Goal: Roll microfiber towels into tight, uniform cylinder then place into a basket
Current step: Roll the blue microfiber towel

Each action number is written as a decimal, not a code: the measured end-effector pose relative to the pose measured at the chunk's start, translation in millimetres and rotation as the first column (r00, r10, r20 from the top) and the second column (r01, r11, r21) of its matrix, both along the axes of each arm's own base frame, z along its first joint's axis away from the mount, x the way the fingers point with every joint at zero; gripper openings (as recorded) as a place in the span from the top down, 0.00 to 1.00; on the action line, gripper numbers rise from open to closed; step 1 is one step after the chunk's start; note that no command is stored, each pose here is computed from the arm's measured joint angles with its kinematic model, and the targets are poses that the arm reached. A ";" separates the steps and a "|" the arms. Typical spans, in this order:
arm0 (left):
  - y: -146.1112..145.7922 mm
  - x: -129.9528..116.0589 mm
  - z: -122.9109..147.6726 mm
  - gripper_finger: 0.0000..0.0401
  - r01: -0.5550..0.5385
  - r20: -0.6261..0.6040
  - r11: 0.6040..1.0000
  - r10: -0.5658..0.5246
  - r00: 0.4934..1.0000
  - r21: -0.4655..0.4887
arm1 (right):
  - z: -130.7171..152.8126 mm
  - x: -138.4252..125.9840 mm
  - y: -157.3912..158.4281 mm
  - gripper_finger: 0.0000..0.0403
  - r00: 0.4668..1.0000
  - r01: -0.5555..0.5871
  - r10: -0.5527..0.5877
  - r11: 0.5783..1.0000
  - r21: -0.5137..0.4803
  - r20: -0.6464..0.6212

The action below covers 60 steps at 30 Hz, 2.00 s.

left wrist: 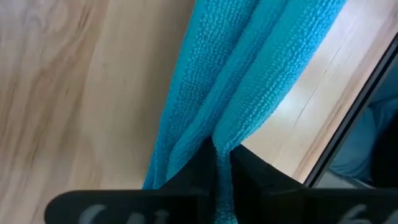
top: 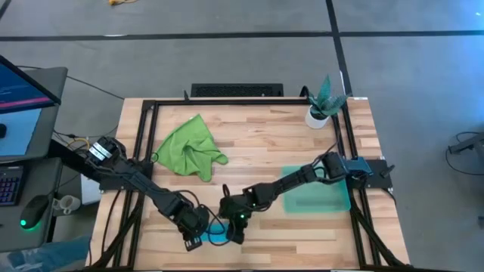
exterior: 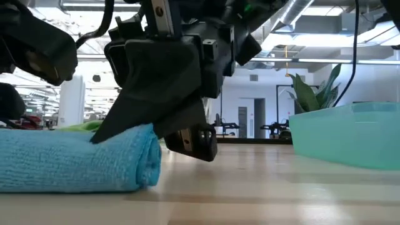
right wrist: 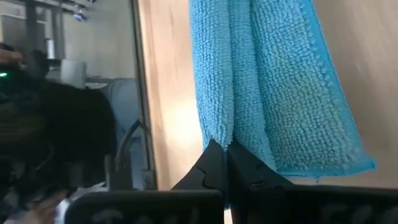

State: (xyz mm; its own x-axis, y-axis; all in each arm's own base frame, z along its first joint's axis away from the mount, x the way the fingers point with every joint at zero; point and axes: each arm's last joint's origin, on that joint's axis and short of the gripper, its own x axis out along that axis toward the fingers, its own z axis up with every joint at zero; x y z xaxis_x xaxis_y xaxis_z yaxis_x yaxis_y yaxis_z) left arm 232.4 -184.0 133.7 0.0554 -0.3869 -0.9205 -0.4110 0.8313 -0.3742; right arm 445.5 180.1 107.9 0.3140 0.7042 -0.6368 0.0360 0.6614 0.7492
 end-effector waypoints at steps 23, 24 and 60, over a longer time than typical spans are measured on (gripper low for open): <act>0.4 -0.1 -1.2 0.96 0.112 0.061 0.993 -0.114 0.992 0.031 | -4.9 18.6 -74.0 0.97 0.964 0.205 -0.186 0.975 0.085 -0.191; 0.5 -0.2 -1.3 0.96 0.113 0.061 0.993 -0.114 0.992 0.032 | -8.6 18.8 -74.0 0.97 0.960 0.212 -0.192 0.974 0.083 -0.205; 8.5 -16.2 39.7 0.69 0.263 0.250 0.954 -0.292 0.923 0.143 | -14.9 19.0 -70.4 0.96 0.877 0.411 -0.404 0.911 -0.031 -0.261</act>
State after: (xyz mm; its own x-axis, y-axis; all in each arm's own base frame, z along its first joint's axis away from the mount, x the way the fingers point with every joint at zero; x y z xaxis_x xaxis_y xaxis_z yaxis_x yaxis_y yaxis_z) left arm 216.2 -175.4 173.4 0.2076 -0.3241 -0.9230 -0.0560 0.9380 -0.3420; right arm 464.5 109.6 93.1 0.4050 0.5656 -0.7184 0.4907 0.5285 0.6928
